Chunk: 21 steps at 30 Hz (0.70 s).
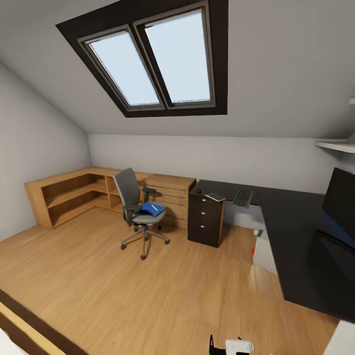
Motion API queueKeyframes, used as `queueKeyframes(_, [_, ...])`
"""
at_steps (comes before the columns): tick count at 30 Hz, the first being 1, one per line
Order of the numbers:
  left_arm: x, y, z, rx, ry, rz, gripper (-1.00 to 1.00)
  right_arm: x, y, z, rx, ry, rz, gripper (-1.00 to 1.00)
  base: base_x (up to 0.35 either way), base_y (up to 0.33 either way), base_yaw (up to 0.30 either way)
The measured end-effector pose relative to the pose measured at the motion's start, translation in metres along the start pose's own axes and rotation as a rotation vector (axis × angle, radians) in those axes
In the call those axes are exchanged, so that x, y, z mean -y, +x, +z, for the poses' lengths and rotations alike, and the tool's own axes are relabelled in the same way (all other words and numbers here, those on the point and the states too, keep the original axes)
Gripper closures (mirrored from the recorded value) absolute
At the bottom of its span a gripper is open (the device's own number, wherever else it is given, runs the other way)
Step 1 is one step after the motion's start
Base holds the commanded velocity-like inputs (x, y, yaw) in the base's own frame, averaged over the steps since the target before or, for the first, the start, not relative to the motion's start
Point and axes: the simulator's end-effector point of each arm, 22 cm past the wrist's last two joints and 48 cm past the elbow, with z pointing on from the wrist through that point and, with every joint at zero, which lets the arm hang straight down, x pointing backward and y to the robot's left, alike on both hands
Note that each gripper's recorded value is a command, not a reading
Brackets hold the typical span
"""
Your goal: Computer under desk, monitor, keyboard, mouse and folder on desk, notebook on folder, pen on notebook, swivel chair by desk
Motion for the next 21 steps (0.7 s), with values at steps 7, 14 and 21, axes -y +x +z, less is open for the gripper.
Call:
queueKeyframes(7, [0.0003, -0.0012, 0.0, 0.003, 0.001, -0.001, -1.0, 0.0, -0.0011, 0.0001, 0.002, -0.002, 0.001, -1.0, 0.33, 0.002, -0.283])
queueKeyframes(14, [0.0006, -0.002, 0.0, 0.006, 0.001, -0.001, -1.0, -0.0004, -0.0019, 0.0001, 0.004, -0.003, 0.001, -1.0, 0.331, 0.059, -0.286])
queueKeyframes(21, [0.0001, -0.001, 0.0, 0.003, 0.0, -0.001, -1.0, -0.0009, -0.0004, 0.0, -0.002, -0.001, 0.008, -1.0, 0.331, 0.099, -0.248])
